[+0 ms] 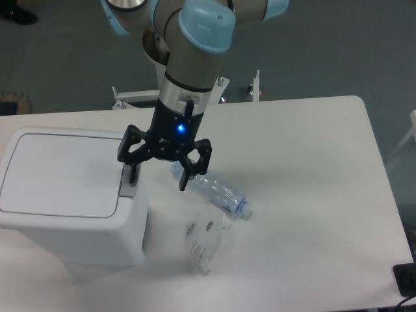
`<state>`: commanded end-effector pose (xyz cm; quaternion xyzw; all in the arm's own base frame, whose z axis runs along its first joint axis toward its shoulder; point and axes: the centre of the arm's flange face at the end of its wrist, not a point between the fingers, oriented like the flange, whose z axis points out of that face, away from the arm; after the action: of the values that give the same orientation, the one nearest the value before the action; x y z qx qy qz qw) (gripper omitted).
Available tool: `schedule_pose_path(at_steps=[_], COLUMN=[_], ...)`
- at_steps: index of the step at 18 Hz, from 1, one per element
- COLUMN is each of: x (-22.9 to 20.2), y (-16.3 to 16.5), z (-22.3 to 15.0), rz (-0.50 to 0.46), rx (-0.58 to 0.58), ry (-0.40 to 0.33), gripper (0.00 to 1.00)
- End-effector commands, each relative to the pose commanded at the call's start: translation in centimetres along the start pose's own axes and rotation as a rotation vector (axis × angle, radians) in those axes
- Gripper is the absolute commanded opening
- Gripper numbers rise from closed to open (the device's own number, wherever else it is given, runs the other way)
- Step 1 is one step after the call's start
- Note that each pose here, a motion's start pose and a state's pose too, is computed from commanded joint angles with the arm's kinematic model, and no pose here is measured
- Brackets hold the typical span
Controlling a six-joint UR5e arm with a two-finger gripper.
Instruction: Open the trash can
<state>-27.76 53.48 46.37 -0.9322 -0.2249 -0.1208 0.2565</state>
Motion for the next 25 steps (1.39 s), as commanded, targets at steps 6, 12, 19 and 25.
schedule_pose_path(at_steps=[6, 12, 19, 25], x=[-0.1, -5.6, -19.5, -28.6], y=[-0.3, -3.1, -2.0, 1.1], z=[0.1, -3.9, -0.3, 5.9], rz=[-0.002, -0.057, -0.060, 0.237], rx=[0.000, 0.091, 0.032, -0.255], ry=[0.000, -0.042, -0.092, -0.262], gripper=[1.00, 1.00, 1.00, 1.00])
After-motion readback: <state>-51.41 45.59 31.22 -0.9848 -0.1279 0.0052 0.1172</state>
